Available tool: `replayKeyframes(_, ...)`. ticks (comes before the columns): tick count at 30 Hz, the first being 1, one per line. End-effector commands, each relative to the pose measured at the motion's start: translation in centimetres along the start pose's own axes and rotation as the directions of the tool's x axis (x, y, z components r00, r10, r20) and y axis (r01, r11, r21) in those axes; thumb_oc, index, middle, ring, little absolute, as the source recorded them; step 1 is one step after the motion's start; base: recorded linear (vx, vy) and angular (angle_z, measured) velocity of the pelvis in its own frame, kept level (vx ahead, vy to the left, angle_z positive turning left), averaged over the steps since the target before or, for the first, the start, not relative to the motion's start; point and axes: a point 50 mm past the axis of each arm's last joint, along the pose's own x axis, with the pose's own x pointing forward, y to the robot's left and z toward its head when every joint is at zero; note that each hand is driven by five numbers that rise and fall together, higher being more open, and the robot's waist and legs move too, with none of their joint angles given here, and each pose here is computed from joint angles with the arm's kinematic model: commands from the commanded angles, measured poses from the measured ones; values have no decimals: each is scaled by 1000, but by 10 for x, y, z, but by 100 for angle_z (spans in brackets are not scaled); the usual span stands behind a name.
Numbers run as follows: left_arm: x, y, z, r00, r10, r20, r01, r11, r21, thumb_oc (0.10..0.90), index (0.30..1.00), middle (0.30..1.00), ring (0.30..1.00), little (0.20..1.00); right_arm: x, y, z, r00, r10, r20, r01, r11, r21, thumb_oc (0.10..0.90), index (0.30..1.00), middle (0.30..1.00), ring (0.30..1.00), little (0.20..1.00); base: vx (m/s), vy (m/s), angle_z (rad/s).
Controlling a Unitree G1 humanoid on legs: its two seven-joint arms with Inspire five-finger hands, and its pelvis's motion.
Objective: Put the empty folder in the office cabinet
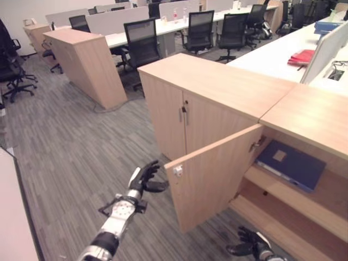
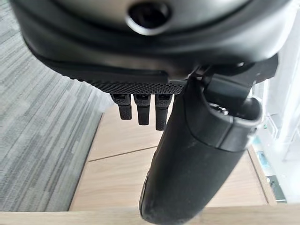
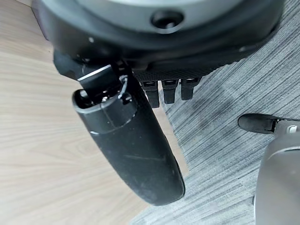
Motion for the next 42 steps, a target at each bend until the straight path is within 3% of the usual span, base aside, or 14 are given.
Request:
replayKeyframes(1, 34, -14, 78, 974, -43, 225, 41, 999, 15, 800, 900, 900, 900, 900, 11, 0, 57, 980, 36, 197, -20, 996, -81, 800, 900, 900, 900, 900, -8, -22, -13)
replayKeyframes(12, 41, -62, 102, 954, -122, 275, 145, 987, -63, 800, 900, 900, 900, 900, 15, -7, 66, 979, -2, 206, 19, 996, -84, 800, 900, 900, 900, 900, -18, -43, -17)
replayKeyframes(14, 32, -91, 117, 907, -227, 356, 267, 962, -66, 800, 900, 900, 900, 900, 16, -15, 71, 975, -48, 216, 60, 997, -49, 800, 900, 900, 900, 900, -67, -64, -5)
replayKeyframes(19, 7, -118, 127, 797, -393, 459, 444, 896, -3, 800, 900, 900, 900, 900, 22, -18, 97, 962, -68, 265, 79, 996, -29, 800, 900, 900, 900, 900, -48, -29, -33)
replayKeyframes(28, -36, -124, 118, 657, -530, 536, 622, 783, 13, 800, 900, 900, 900, 900, 27, -10, 113, 956, -75, 283, 80, 997, -5, 800, 900, 900, 900, 900, -46, 29, -117)
replayKeyframes(35, -43, -130, 125, 606, -583, 541, 672, 739, 43, 800, 900, 900, 900, 900, 31, 12, 108, 963, -60, 264, 55, 998, 29, 800, 900, 900, 900, 900, -124, -61, -129)
replayKeyframes(39, -41, -123, 131, 607, -575, 549, 642, 761, 87, 800, 900, 900, 900, 900, 29, 15, 90, 975, -46, 218, 45, 999, 7, 800, 900, 900, 900, 900, -126, -141, -65)
replayKeyframes(42, -33, -109, 128, 663, -513, 545, 578, 813, 62, 800, 900, 900, 900, 900, 24, 9, 64, 986, -66, 151, 61, 998, 35, 800, 900, 900, 900, 900, -9, -252, -113)
